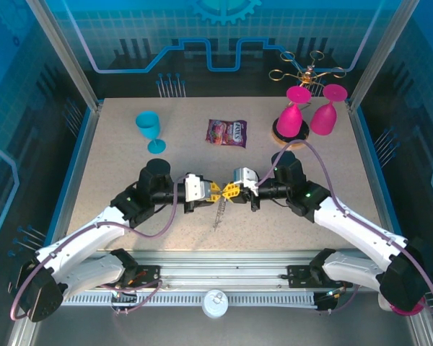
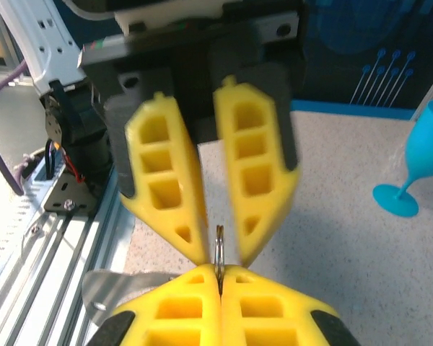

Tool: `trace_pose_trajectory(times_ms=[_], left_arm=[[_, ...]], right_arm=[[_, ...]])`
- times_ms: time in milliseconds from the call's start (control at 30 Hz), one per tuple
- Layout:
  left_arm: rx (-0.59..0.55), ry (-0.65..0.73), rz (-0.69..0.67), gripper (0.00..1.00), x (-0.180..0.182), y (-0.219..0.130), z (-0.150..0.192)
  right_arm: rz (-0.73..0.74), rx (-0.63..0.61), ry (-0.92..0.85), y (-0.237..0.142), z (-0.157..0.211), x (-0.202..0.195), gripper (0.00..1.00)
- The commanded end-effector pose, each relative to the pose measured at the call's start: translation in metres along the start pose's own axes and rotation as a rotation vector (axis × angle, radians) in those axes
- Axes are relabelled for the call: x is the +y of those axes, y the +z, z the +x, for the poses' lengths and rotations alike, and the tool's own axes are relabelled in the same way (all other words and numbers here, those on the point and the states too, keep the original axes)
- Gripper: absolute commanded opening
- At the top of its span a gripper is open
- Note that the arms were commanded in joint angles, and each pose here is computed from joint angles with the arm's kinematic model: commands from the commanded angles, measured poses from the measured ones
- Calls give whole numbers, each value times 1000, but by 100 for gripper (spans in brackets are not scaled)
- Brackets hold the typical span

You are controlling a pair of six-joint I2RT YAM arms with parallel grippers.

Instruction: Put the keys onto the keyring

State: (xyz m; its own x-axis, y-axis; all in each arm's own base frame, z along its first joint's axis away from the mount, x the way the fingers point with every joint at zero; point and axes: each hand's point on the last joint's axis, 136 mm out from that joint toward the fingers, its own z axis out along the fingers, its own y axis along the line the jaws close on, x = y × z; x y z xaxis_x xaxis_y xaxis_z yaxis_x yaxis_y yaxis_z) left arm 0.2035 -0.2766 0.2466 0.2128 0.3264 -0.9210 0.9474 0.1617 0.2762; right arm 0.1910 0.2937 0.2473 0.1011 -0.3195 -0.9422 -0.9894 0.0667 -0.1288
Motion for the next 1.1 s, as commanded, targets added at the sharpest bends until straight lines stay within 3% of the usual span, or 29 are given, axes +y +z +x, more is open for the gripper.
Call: trace_pose_trajectory(times_ms=[0,167,367,533,600,667,800,933,1067], left_arm=[[11,25,-29,23,7,-3,-8],[39,28,-9,14,6,-2,-6],[32,26,-1,12,9,2,-7],[34,40,-5,0,10,1,-10],[29,48,-10,0,10,0,-11],[20,54,-11,0,8,-1,-11],[-13,71,-5,0,3,-3,-13],[-66,100,6,0,-3,-5,-18],[-68,98,10,0,-5,-6,-17]], right_arm=[[-5,85,-40,-1,1,2,0],[-15,175,-97,4,-3,4,0],[-44,231,-145,14,-4,9,0],[-50,295,-165,19,3,11,0],[-24,260,-148,15,-2,7,2],[10,196,-109,9,-8,1,22],[56,85,-12,-7,-13,-7,41],[56,73,38,-10,-2,-3,41],[44,56,55,-10,-3,0,33]])
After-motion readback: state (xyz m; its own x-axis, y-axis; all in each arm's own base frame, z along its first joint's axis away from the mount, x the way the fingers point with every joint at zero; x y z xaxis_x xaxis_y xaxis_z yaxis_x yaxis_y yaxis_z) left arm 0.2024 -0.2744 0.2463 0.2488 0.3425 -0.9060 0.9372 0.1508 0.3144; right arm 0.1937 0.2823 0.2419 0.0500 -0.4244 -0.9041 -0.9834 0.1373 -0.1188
